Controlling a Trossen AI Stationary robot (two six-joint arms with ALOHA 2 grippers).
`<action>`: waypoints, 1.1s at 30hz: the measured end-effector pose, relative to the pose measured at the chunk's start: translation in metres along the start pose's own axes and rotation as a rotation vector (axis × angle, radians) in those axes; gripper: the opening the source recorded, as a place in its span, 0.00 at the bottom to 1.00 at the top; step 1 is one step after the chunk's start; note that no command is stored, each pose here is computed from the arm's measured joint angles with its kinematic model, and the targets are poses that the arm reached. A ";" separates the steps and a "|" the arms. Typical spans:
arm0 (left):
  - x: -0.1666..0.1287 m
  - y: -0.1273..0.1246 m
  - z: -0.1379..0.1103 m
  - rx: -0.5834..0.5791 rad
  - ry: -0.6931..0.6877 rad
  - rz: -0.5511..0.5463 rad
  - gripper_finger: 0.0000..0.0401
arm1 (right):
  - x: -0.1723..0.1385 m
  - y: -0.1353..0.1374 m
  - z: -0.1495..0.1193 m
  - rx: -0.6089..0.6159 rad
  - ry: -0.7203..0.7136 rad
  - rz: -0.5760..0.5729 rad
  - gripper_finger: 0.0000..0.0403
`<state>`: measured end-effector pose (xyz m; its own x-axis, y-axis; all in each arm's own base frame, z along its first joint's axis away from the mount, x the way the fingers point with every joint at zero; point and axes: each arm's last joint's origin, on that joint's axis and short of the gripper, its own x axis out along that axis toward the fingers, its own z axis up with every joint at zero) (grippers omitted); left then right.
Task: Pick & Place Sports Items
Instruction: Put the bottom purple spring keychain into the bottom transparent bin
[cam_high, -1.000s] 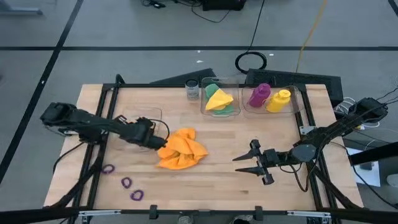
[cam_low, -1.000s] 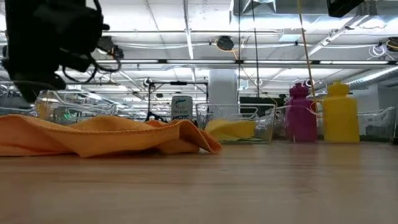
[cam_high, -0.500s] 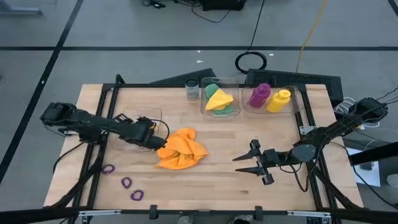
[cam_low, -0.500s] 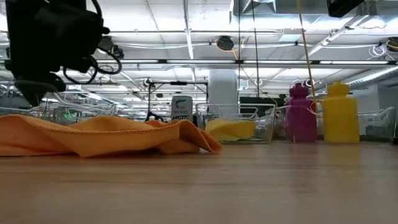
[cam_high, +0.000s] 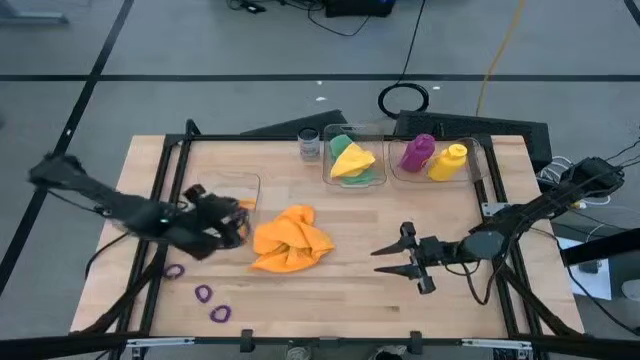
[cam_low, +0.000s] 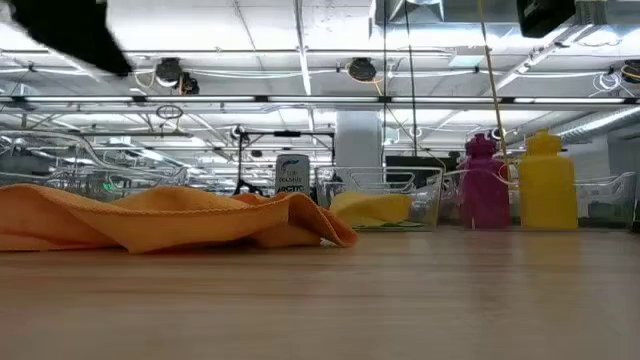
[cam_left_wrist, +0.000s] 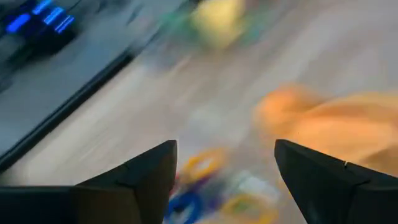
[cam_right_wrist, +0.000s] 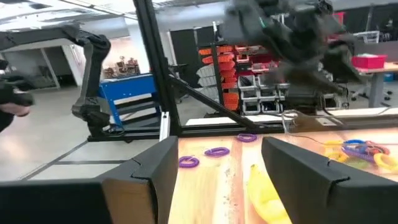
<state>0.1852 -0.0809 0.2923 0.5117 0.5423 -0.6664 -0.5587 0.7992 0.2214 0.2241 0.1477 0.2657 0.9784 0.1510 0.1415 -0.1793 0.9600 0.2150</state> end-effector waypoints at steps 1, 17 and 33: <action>-0.007 -0.001 0.002 0.002 -0.064 -0.063 0.57 | 0.000 -0.001 0.000 0.006 0.002 -0.001 0.42; -0.026 0.004 -0.013 -0.076 -0.313 -1.057 0.57 | 0.000 -0.001 0.000 0.009 0.002 -0.001 0.42; -0.032 -0.067 -0.069 0.021 0.071 -1.157 0.57 | 0.000 -0.001 0.000 0.006 0.002 -0.001 0.42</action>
<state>0.1614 -0.1696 0.2501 0.6720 -0.5304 -0.5167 0.2306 0.8130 -0.5347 0.2247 0.1469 0.2654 0.9788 0.1501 0.1393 -0.1785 0.9588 0.2212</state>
